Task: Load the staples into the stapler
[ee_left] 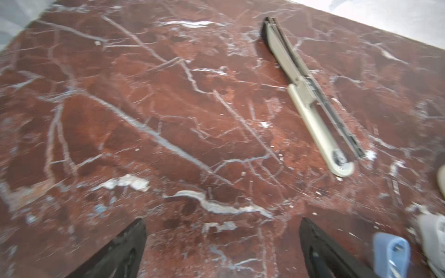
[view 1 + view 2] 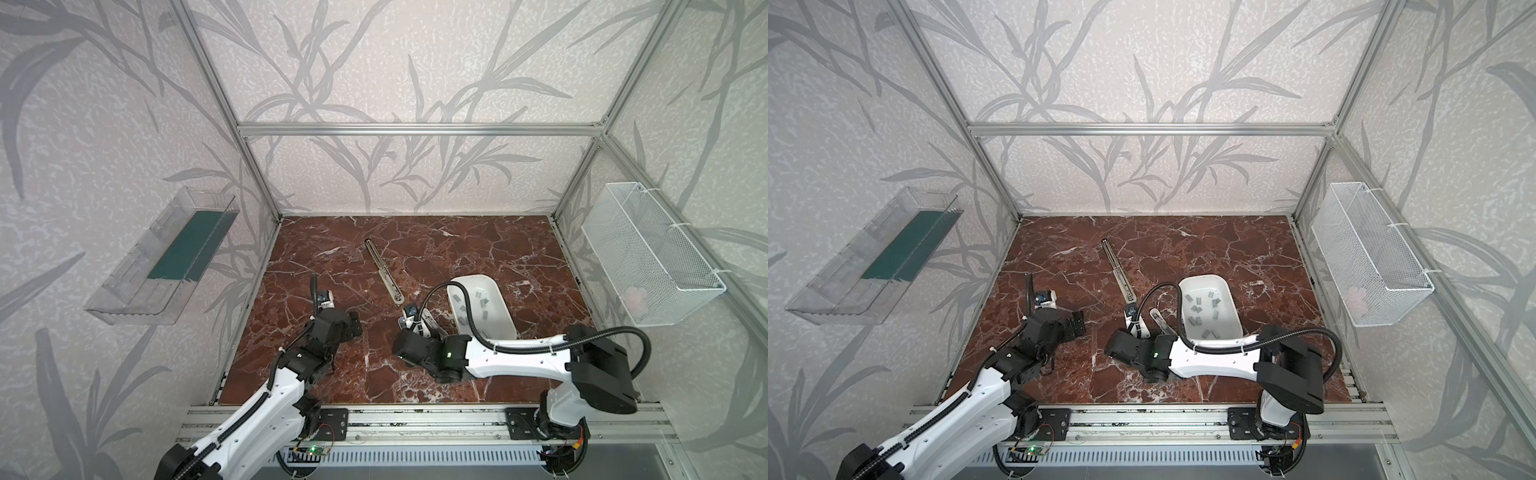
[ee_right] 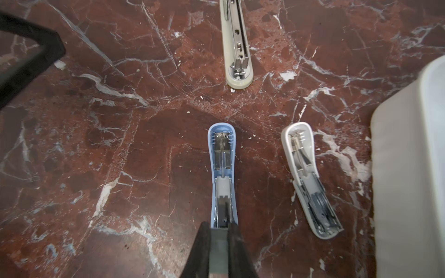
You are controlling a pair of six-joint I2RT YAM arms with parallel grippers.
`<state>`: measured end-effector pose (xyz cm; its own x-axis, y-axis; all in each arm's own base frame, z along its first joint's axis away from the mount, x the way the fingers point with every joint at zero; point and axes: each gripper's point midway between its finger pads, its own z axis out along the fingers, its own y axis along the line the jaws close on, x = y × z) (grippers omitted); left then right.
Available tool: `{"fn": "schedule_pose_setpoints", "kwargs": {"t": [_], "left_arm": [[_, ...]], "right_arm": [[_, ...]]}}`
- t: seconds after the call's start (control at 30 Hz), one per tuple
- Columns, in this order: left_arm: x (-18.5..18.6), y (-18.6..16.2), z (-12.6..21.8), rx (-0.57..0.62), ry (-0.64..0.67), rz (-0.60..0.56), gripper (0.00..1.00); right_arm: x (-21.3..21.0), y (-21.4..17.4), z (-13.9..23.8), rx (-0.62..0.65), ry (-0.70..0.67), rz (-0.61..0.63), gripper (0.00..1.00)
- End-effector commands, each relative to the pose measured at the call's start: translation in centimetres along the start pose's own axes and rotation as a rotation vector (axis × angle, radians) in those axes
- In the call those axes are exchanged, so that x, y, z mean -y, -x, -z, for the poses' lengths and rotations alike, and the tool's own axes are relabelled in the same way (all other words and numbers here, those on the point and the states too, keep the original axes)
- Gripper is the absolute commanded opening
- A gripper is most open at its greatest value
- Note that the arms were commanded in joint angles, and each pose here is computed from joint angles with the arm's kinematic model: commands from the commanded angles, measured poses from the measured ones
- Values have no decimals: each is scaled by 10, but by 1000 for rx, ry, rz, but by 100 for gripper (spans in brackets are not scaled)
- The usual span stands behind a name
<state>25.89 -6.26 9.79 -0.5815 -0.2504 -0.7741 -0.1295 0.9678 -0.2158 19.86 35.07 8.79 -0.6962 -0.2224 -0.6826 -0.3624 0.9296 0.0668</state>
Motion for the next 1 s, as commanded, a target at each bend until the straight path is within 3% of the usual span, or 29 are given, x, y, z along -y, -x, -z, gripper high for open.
{"fn": "schedule_pose_setpoints", "kwargs": {"t": [0.0,0.1,0.23,0.37,0.97], "left_arm": [[22,3,7,-18,-121,21,99],[27,-12,33,-164,-168,74,99],[25,-36,45,-179,-256,121,99],[63,-42,62,-167,-537,114,99],[56,-52,45,-231,-452,115,99]], "right_arm": [[-8,8,-1,33,8,-3,0],[-6,0,-4,20,19,32,0],[-6,-3,-7,12,11,57,0],[-9,2,-8,22,3,71,0],[1,-9,-40,-18,-41,150,0]]}}
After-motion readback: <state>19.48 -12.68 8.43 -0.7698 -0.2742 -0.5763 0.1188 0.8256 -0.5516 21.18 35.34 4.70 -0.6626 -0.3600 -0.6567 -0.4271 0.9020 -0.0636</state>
